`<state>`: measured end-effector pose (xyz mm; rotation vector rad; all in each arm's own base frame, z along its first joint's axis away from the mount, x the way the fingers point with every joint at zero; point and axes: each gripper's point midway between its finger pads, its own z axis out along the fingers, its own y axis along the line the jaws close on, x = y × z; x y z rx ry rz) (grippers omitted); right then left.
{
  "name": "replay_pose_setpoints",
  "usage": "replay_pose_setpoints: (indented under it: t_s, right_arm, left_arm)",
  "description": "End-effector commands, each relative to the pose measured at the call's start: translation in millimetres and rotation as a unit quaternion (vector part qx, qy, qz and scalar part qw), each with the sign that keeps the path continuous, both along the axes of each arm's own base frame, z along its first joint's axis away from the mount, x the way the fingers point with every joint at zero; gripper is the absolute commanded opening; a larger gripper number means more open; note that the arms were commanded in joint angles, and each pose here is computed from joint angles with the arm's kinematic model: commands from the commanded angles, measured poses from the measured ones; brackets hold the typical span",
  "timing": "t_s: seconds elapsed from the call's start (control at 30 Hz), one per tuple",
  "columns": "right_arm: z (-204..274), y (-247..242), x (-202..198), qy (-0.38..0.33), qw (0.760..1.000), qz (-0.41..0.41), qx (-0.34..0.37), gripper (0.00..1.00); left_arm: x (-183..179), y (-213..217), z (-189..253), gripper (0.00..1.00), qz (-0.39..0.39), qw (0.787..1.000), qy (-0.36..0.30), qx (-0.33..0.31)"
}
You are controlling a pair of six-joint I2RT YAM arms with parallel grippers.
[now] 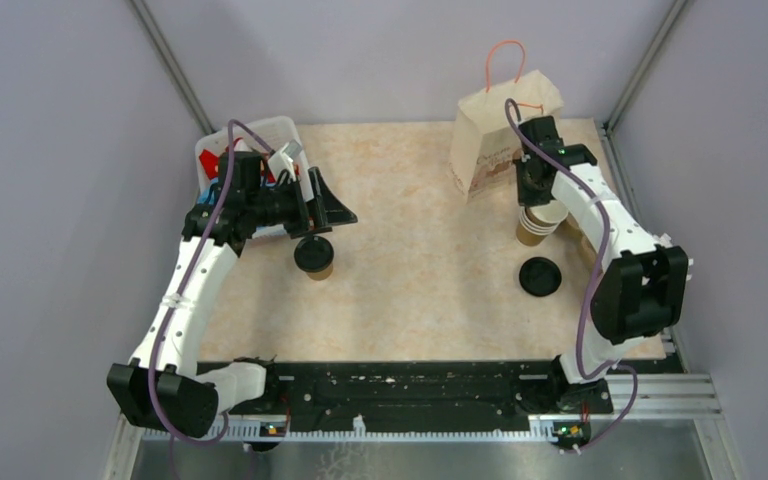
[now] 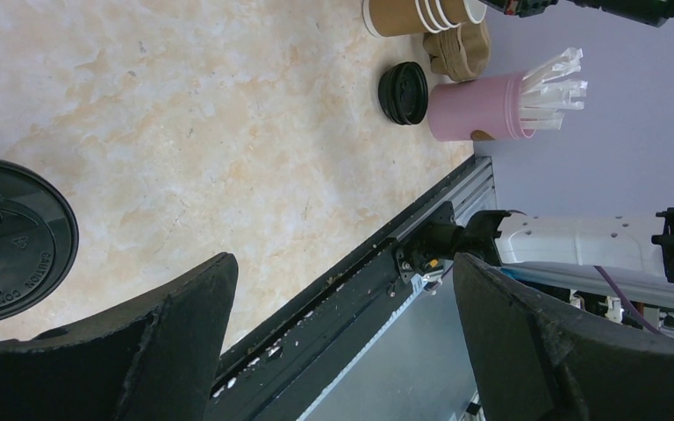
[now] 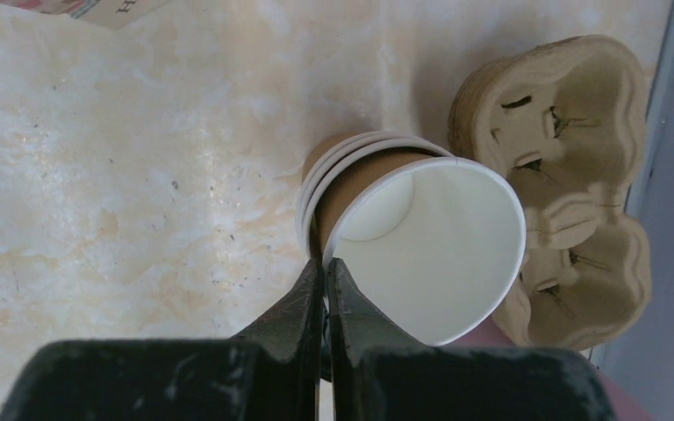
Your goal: Pack the takeout coffee
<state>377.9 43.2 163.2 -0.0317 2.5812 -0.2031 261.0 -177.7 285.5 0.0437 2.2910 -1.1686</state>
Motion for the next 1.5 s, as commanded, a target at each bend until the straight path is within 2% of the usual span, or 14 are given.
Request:
replay_pose_setpoints:
  t_s: [0.0,0.2,0.4,0.5,0.6,0.7,0.9,1.07,1.3,1.33,1.47]
  right_arm:
    - [46.5,-9.3,6.6,-0.067,0.998,-0.015,-0.015,0.0]
    - [77.6,-13.4,6.1,-0.096,0.994,-0.022,-0.048,0.0]
    - [131.3,8.6,-11.5,-0.151,0.982,0.0,-0.115,0.0]
    - [138.6,32.0,-26.4,-0.158,0.98,0.035,-0.113,0.0]
    - [114.3,94.5,-52.0,-0.131,0.982,0.13,-0.04,0.0]
    - [77.3,171.3,-91.2,-0.097,0.968,0.227,0.033,0.0]
    - [21.6,268.6,-146.1,-0.056,0.949,0.309,0.038,0.0]
    - [-22.3,300.5,-178.0,-0.021,0.938,0.344,0.019,0.0]
    - [-49.9,294.3,-189.9,-0.002,0.938,0.346,0.026,0.0]
    - [-51.9,294.1,-191.2,0.003,0.938,0.346,0.026,0.02]
    - [-27.1,292.6,-193.8,0.002,0.943,0.331,0.04,0.34]
  left_arm:
    - [2.6,-4.0,23.8,0.98,-0.012,0.999,-0.044,-0.012]
    - [0.6,-2.4,33.5,0.98,-0.009,0.998,-0.054,-0.01]
    - [0.1,2.2,43.1,0.98,0.0,0.998,-0.07,0.004]
    - [-0.2,5.5,49.1,0.98,0.006,0.997,-0.082,0.013]
    - [-2.2,12.0,56.9,0.98,0.023,0.995,-0.093,0.027]
    - [-7.1,21.9,63.5,0.98,0.051,0.993,-0.102,0.043]
    - [-26.5,37.2,68.4,0.98,0.093,0.988,-0.108,0.059]
    - [-40.2,46.3,66.8,0.98,0.111,0.985,-0.107,0.072]
    - [-51.8,49.5,60.0,0.98,0.12,0.985,-0.101,0.07]
    - [-52.8,49.3,59.1,0.98,0.119,0.985,-0.1,0.069]
    - [-52.0,47.9,59.7,0.98,0.117,0.986,-0.101,0.066]
